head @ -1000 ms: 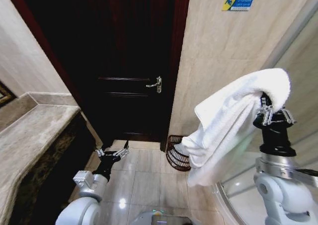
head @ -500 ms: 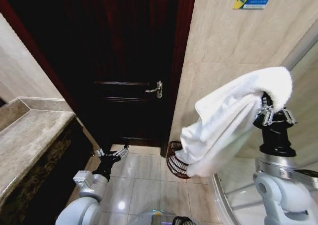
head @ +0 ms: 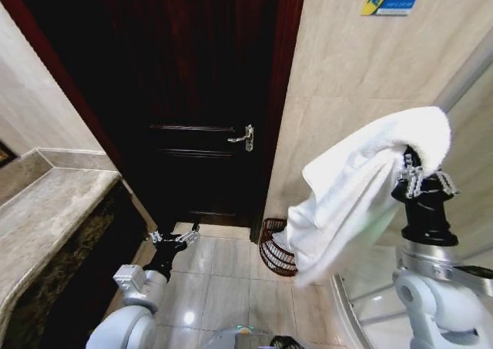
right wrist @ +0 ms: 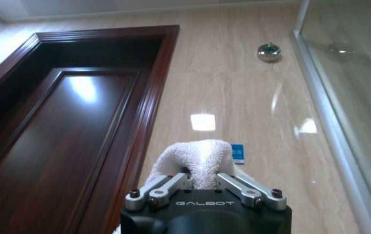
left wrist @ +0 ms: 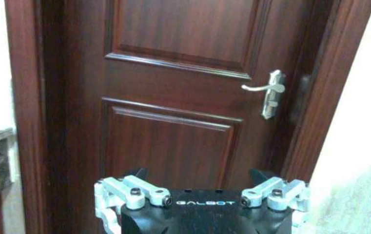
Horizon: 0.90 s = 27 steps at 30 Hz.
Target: Discard the used towel into the hamper.
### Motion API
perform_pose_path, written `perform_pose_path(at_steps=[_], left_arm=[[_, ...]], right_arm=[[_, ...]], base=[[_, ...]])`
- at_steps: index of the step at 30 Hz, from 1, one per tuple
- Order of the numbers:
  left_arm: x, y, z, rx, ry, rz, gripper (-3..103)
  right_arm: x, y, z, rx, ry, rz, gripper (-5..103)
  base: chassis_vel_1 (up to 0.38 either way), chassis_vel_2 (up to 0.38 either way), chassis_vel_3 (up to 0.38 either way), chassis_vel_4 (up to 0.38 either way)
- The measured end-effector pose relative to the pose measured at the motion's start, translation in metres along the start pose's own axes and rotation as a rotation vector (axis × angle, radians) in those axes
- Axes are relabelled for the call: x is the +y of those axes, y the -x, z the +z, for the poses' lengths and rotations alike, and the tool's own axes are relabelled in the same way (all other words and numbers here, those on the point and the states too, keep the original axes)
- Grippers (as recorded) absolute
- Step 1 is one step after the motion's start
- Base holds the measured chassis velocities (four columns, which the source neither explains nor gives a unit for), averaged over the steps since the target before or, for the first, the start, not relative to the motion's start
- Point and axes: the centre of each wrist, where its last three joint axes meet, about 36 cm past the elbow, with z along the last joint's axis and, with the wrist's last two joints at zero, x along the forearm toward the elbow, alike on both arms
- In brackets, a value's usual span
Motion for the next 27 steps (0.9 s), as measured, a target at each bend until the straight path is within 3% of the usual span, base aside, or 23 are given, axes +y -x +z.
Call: perform_pose_path(at_steps=[27], left_arm=[[0.0000, 0.0000, 0.0000, 0.000, 0.000, 0.000, 100]], right_arm=[[-0.0011, 0.0010, -0.0030, -0.009, -0.011, 0.017, 6]], base=[[0.011, 0.011, 0.008, 0.007]])
